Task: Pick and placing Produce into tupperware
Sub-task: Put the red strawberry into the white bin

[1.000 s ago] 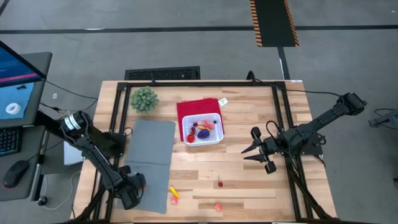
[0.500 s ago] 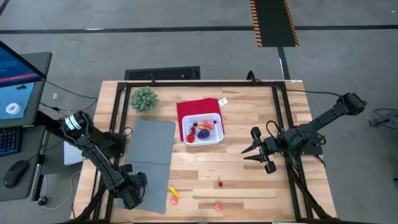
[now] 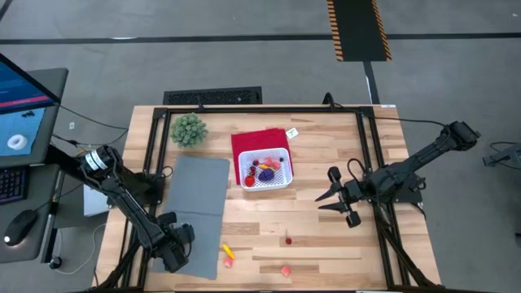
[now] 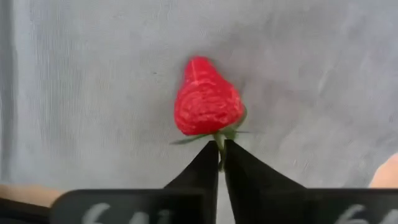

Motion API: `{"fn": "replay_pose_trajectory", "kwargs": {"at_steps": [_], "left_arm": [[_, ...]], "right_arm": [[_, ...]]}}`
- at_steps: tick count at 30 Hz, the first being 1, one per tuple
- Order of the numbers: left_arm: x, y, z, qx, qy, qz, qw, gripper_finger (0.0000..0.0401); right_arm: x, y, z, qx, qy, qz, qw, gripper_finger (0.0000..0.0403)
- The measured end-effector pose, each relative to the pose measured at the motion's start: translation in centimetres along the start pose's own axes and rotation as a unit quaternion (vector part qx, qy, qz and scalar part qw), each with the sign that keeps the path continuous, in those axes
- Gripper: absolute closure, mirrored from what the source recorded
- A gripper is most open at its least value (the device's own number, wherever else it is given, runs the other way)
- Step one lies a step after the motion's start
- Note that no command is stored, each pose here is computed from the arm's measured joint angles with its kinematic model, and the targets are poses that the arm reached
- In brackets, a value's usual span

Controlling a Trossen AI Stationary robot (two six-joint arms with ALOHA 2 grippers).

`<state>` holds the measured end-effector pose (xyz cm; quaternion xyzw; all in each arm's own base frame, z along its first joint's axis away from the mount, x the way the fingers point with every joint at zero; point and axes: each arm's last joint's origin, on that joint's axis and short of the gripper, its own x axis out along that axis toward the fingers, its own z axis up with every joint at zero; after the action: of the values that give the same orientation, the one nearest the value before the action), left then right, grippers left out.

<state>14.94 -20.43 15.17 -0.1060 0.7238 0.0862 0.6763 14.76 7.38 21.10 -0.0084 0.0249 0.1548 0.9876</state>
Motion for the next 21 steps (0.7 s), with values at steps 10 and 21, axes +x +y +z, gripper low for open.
{"fn": "replay_pose_trajectory", "kwargs": {"at_steps": [10,21], "left_arm": [[-2.2,0.3,0.6,0.025,-0.068,0.049,0.996,0.0399],[-11.3,2.9,0.3,0.077,-0.429,-0.011,0.900,0.0401]], "right_arm": [[0.9,-0.4,-0.4,0.000,0.002,-0.017,1.000,0.0277],[0.4,-1.3,0.7,-0.043,-0.040,-0.024,0.998,0.0277]]}}
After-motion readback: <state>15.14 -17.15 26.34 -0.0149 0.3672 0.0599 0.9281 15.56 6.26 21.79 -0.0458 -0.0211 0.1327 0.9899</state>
